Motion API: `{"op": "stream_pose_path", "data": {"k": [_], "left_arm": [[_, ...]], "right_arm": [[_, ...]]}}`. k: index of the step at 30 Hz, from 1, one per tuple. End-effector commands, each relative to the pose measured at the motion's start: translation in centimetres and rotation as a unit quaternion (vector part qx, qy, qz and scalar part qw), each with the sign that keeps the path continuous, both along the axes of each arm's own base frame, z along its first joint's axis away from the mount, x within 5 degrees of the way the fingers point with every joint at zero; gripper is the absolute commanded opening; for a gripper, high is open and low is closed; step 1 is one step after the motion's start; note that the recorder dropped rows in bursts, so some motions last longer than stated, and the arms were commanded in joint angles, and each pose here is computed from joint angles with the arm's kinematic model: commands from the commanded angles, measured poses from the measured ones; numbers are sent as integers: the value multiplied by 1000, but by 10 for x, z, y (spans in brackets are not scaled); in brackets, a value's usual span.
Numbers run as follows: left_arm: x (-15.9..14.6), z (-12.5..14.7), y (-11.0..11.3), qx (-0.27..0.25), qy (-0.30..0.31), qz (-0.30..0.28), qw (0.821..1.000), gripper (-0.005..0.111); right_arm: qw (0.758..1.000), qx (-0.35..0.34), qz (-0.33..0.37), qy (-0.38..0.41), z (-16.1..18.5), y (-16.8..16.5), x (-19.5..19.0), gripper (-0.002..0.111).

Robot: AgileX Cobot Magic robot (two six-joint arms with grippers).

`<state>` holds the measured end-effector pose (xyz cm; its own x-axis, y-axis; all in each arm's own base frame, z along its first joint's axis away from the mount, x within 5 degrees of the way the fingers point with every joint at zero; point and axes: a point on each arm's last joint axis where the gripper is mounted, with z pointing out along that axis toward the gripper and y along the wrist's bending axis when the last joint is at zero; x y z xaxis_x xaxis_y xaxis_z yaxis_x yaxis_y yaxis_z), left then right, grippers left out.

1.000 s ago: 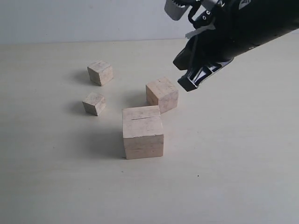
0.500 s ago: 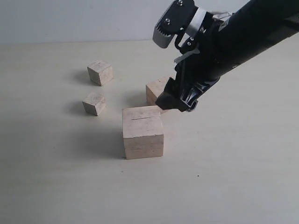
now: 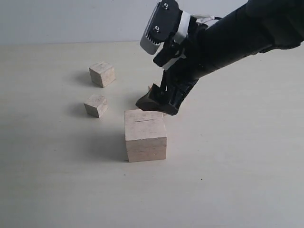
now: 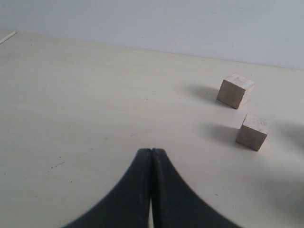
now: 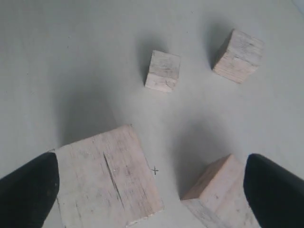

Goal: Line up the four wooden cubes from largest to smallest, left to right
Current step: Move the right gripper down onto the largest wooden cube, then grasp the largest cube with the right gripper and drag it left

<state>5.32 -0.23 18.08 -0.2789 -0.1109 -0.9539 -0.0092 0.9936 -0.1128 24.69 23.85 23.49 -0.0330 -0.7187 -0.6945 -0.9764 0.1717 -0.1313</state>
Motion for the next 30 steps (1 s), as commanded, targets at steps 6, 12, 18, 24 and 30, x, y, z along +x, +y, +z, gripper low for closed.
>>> {"op": "stream_pose_path", "data": {"k": [6,12,18,24,30], "left_arm": [[0,0,-1,-5,-7,-3,1000,0],[0,0,-1,-5,-7,-3,1000,0],[0,0,-1,-5,-7,-3,1000,0],[0,0,-1,-5,-7,-3,1000,0],[0,0,-1,-5,-7,-3,1000,0]], "right_arm": [[993,18,119,17,-31,17,-3,100],[987,24,161,3,-42,22,-2,96],[984,9,177,2,-58,23,0,94],[983,-6,184,-4,-73,24,4,94],[984,-36,173,-12,-97,24,12,94]]}}
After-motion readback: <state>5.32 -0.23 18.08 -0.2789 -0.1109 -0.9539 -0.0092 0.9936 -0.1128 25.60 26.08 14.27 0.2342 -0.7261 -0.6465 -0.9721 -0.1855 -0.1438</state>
